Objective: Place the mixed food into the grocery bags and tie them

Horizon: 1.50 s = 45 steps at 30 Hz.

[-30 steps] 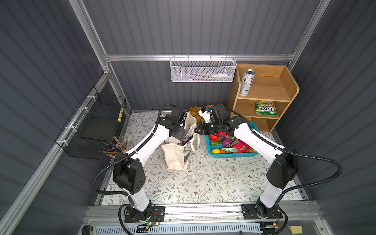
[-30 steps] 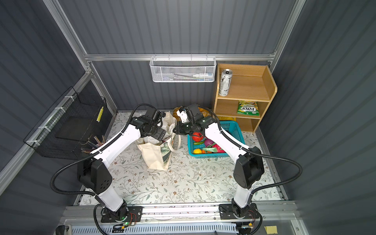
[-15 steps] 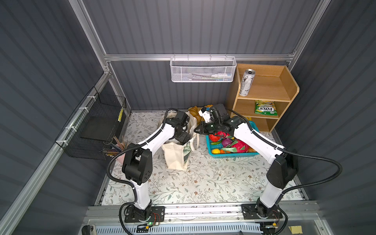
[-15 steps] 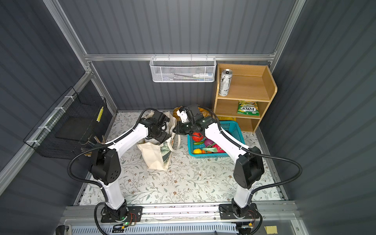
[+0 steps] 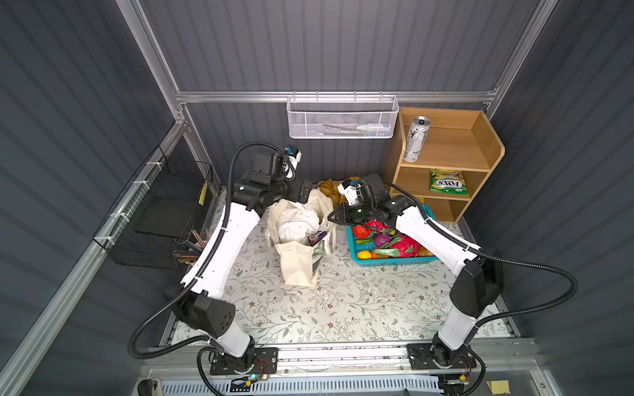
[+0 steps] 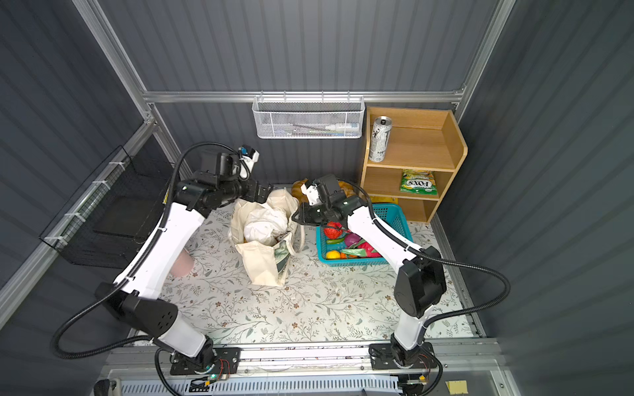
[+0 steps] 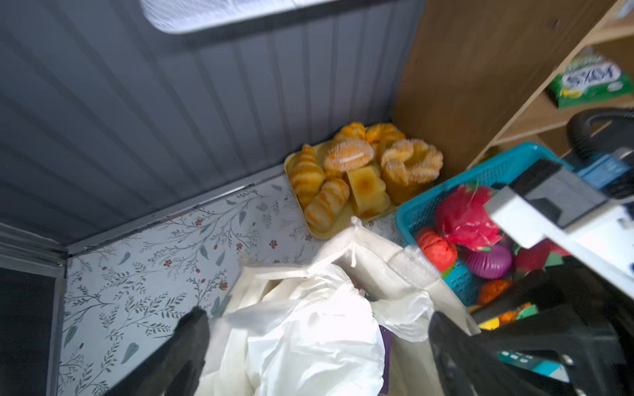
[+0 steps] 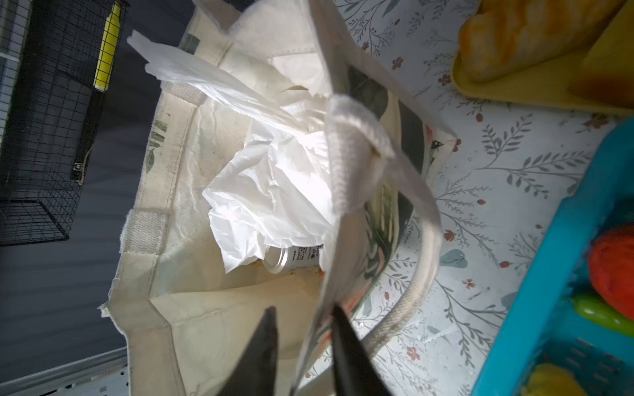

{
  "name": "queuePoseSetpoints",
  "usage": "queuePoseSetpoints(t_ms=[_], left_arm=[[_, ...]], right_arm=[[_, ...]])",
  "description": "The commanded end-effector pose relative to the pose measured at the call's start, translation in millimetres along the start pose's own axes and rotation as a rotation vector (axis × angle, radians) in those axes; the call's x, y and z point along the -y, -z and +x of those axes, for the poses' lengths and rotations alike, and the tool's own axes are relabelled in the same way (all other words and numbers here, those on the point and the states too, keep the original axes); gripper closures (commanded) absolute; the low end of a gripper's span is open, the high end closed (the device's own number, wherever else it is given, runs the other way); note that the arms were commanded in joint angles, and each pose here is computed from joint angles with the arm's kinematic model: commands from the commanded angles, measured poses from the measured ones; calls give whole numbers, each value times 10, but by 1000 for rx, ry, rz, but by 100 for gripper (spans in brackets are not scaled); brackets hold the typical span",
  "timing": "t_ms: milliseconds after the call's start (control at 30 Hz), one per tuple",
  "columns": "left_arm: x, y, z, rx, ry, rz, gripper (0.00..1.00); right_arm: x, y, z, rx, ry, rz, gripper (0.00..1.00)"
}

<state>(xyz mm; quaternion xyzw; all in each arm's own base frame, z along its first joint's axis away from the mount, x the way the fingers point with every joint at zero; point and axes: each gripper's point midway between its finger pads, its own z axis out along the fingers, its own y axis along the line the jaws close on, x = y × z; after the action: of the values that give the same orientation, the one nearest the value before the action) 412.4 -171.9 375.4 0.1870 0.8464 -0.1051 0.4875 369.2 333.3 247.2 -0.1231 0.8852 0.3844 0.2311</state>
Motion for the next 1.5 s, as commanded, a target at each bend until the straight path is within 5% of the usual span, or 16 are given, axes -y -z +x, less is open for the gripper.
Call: queuePoseSetpoints(t_ms=[0, 167, 400, 667, 867, 1133, 1467], left_arm=[[-230, 95, 22, 92, 72, -82, 0], [-651, 385, 125, 215, 133, -262, 0], [-950, 512, 438, 272, 185, -369, 0], [-1378, 642, 1002, 317, 261, -543, 0], [-1605, 596, 1652, 227, 258, -672, 0], [-1589, 107, 2230, 220, 212, -639, 0], [-1574, -393, 2859, 179, 197, -608, 0]], right_arm=[[-259, 362, -222, 86, 74, -30, 35], [-490, 813, -337, 155, 153, -21, 1], [-130, 1591, -357, 345, 165, 179, 1], [1083, 2545, -17, 655, 35, 590, 1], [2066, 2974, 280, 803, -111, 907, 1], [2848, 2820, 611, 814, -178, 1105, 1], [3219, 2077, 761, 791, 49, 976, 1]])
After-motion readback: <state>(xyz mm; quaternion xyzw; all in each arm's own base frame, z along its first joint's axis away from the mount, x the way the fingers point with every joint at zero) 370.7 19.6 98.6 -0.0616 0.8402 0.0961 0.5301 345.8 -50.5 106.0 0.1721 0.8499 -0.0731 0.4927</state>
